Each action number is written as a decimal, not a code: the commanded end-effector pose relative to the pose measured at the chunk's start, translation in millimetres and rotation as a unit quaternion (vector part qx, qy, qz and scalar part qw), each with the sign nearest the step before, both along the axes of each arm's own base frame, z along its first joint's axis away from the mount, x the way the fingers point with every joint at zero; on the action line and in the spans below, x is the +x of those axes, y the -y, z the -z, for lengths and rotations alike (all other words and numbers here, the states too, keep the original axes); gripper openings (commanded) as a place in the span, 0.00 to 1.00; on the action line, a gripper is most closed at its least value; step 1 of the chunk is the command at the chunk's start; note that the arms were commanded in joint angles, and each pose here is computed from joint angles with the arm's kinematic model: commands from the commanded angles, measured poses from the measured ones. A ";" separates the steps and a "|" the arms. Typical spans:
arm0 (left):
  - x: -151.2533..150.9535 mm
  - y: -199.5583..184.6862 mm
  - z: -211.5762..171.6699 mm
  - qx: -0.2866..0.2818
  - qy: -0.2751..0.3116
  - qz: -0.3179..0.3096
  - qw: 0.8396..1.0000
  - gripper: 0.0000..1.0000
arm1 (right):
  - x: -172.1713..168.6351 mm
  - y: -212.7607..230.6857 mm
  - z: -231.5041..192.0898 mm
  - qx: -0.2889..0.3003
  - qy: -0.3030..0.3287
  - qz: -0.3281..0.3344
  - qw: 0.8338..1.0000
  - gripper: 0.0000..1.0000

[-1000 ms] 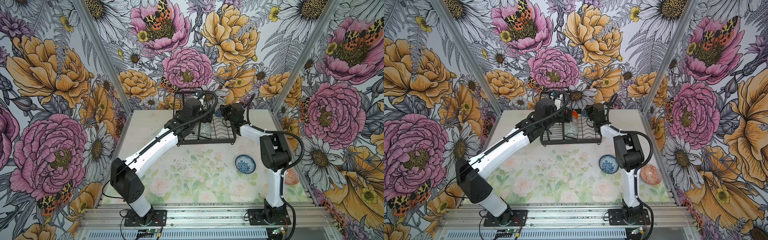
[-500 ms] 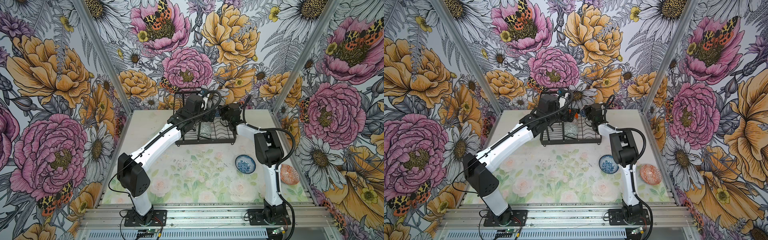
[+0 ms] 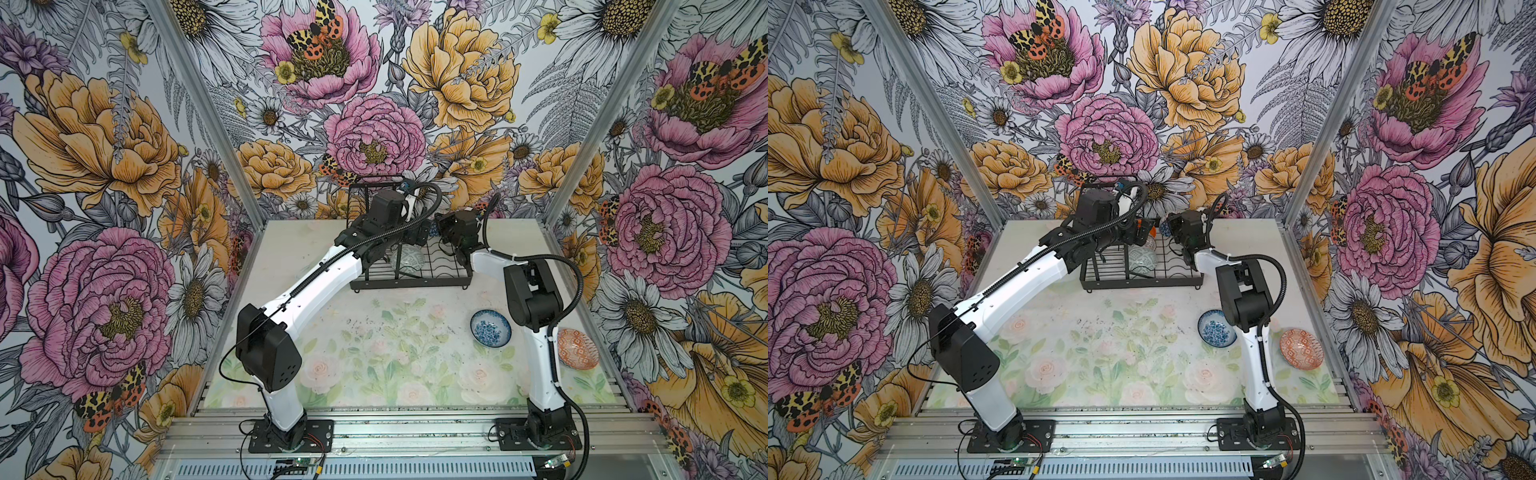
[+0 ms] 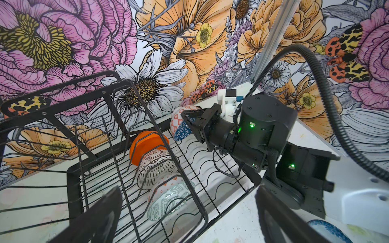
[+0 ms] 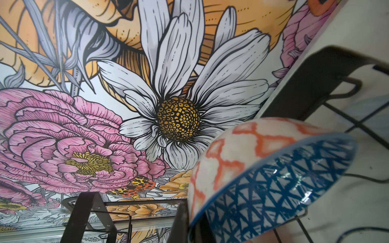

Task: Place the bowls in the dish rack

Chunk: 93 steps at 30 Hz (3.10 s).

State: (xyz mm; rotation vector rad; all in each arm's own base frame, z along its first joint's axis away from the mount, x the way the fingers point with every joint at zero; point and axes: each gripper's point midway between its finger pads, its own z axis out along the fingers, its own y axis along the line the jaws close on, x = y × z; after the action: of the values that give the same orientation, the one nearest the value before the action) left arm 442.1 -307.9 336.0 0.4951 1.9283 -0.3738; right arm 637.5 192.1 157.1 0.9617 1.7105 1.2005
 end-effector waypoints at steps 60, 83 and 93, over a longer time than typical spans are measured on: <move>-3.4 -2.2 14.0 0.026 -0.018 -0.001 1.000 0.98 | -7.1 10.2 35.3 0.016 -0.036 0.010 0.999 0.00; -6.4 1.9 12.3 0.031 -0.014 0.002 0.999 0.99 | -13.1 13.2 55.9 0.025 -0.094 0.020 0.995 0.05; -4.9 0.4 8.4 0.035 -0.007 0.005 0.999 0.99 | -9.4 14.2 52.1 0.028 -0.101 0.029 0.994 0.23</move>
State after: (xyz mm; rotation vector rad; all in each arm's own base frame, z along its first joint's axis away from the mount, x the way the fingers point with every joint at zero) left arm 434.6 -310.0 321.6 0.5454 1.9740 -0.3433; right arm 634.2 186.6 124.3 1.1139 1.7230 1.2307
